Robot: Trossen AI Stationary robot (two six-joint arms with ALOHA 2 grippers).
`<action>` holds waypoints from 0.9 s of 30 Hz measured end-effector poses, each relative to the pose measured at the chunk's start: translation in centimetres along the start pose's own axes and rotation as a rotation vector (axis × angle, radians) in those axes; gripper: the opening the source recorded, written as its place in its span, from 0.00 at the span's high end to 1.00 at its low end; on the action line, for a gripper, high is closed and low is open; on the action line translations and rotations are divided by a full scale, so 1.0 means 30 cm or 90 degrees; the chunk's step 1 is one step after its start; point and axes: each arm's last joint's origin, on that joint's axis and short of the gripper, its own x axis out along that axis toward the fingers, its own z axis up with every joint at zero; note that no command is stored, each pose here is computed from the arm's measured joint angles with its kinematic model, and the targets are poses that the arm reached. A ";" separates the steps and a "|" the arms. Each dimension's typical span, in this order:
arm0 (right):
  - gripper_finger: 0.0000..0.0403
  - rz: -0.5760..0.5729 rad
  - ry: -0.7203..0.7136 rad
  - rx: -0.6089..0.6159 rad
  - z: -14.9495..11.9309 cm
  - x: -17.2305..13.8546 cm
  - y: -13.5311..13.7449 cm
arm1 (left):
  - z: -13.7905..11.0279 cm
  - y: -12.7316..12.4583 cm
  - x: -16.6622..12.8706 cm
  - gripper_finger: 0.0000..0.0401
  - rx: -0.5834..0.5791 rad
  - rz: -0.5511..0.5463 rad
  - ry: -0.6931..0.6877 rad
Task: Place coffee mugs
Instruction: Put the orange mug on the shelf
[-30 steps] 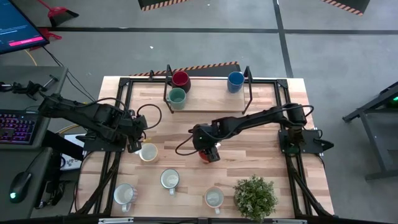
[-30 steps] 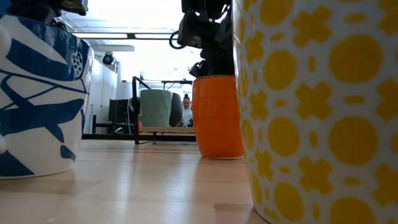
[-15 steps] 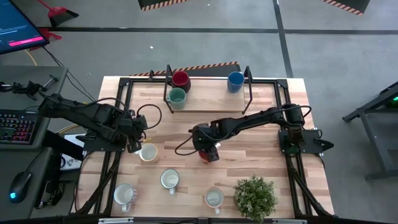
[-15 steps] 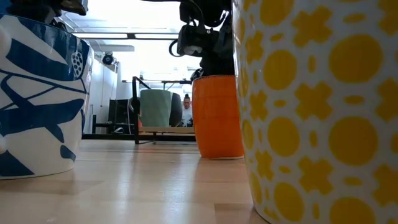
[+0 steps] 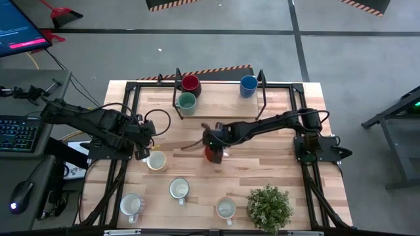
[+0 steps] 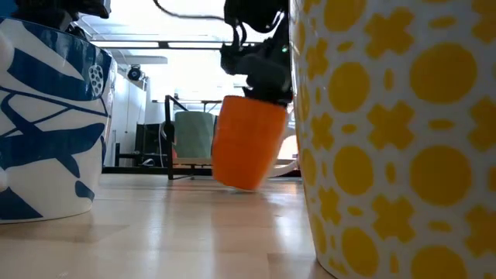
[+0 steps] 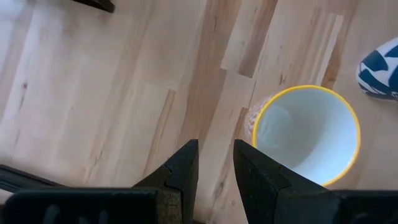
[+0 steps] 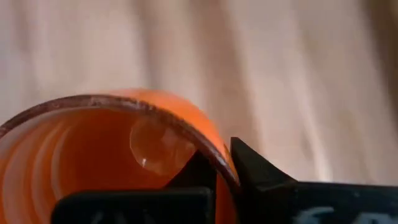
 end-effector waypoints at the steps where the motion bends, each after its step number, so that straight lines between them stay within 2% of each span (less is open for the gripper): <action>1: 1.00 -0.024 0.000 0.038 0.003 -0.006 -0.013 | 0.000 0.000 0.000 0.78 0.000 0.003 -0.002; 4: 1.00 -0.119 -0.043 0.130 0.039 -0.039 -0.048 | 0.002 0.002 0.000 0.78 0.000 0.015 -0.010; 6: 1.00 -0.188 -0.058 0.159 0.064 -0.074 -0.077 | 0.002 0.003 0.000 0.78 -0.001 0.019 -0.013; 8: 1.00 -0.226 -0.058 0.168 0.088 -0.105 -0.106 | 0.002 0.003 0.000 0.78 0.000 0.019 -0.013; 16: 1.00 -0.286 -0.030 0.177 0.187 -0.280 -0.238 | 0.002 0.003 0.000 0.78 -0.002 0.019 -0.013; 21: 1.00 -0.322 0.009 0.234 0.209 -0.390 -0.412 | 0.002 0.003 0.000 0.78 -0.003 0.019 -0.013; 24: 1.00 -0.299 0.052 0.275 0.193 -0.430 -0.528 | 0.002 0.003 0.000 0.78 -0.003 0.019 -0.013; 27: 1.00 -0.237 0.102 0.335 0.159 -0.442 -0.622 | 0.002 0.003 0.000 0.78 -0.011 0.019 -0.013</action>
